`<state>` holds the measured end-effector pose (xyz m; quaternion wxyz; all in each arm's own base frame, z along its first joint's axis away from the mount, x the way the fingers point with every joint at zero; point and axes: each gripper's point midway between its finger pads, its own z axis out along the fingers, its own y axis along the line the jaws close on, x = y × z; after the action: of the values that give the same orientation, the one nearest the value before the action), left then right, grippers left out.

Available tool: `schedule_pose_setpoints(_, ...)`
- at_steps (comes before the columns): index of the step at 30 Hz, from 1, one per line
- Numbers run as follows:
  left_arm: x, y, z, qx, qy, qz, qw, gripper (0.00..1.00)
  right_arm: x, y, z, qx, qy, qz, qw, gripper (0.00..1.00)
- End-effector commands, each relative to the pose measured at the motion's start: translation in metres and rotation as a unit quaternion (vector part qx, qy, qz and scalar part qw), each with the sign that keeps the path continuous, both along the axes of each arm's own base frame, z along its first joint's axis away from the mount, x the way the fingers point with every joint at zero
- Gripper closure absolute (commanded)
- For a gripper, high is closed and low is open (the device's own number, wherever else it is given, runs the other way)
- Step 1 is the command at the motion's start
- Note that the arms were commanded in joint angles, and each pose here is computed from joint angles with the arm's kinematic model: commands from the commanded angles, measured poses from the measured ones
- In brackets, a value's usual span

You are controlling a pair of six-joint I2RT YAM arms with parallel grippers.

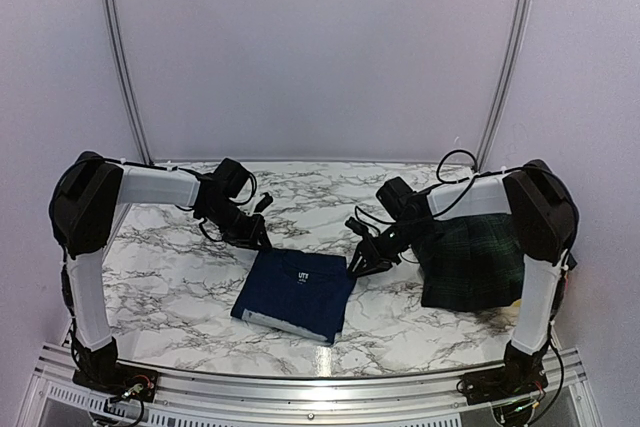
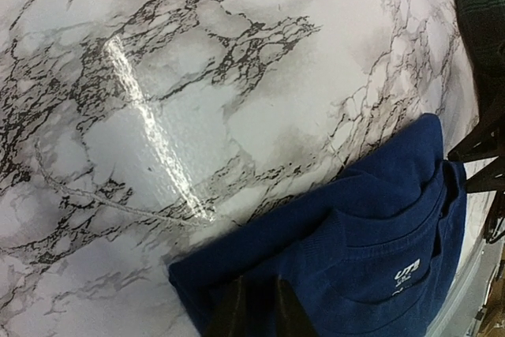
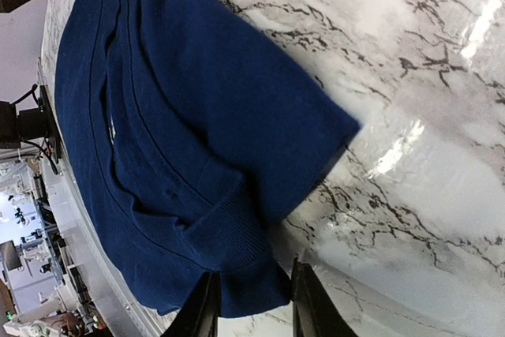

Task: Fold and stack the mixed laundry pile
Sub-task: Adjust the square-folded T-shirt at the center of the board.

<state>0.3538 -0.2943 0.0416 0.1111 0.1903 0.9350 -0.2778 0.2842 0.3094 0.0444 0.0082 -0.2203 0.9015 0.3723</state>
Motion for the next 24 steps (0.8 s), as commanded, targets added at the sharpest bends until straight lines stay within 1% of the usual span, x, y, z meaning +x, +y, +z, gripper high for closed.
schedule_pose_setpoints(1, -0.005, -0.005, -0.001, -0.003, 0.013, -0.016, 1.000, 0.90, 0.010, 0.008, 0.009, 0.017, -0.013, 0.007, 1.000, 0.76)
schedule_pose_setpoints(4, -0.006, -0.005, -0.001, -0.003, 0.013, -0.017, 1.000, 0.94, 0.011, 0.009, 0.012, 0.021, -0.014, 0.007, 1.000, 0.83)
schedule_pose_setpoints(6, -0.006, -0.005, 0.000, -0.004, 0.013, -0.016, 1.000, 0.99, 0.011, 0.010, 0.014, 0.022, -0.015, 0.008, 1.000, 0.90)
schedule_pose_setpoints(9, -0.006, -0.005, 0.007, -0.007, 0.007, -0.015, 1.000, 1.00, 0.012, 0.011, 0.018, 0.026, -0.018, 0.007, 0.999, 0.99)
schedule_pose_setpoints(10, -0.007, -0.004, 0.009, -0.007, 0.005, -0.015, 1.000, 1.00, 0.012, 0.011, 0.020, 0.027, -0.020, 0.007, 0.999, 1.00)
schedule_pose_setpoints(19, -0.014, 0.010, 0.043, -0.009, -0.033, 0.000, 0.999, 1.00, 0.010, 0.021, 0.044, 0.028, -0.047, 0.020, 0.998, 1.00)
schedule_pose_setpoints(24, -0.014, 0.021, 0.061, -0.009, -0.057, 0.019, 0.998, 1.00, 0.012, 0.028, 0.060, 0.022, -0.076, 0.030, 0.996, 1.00)
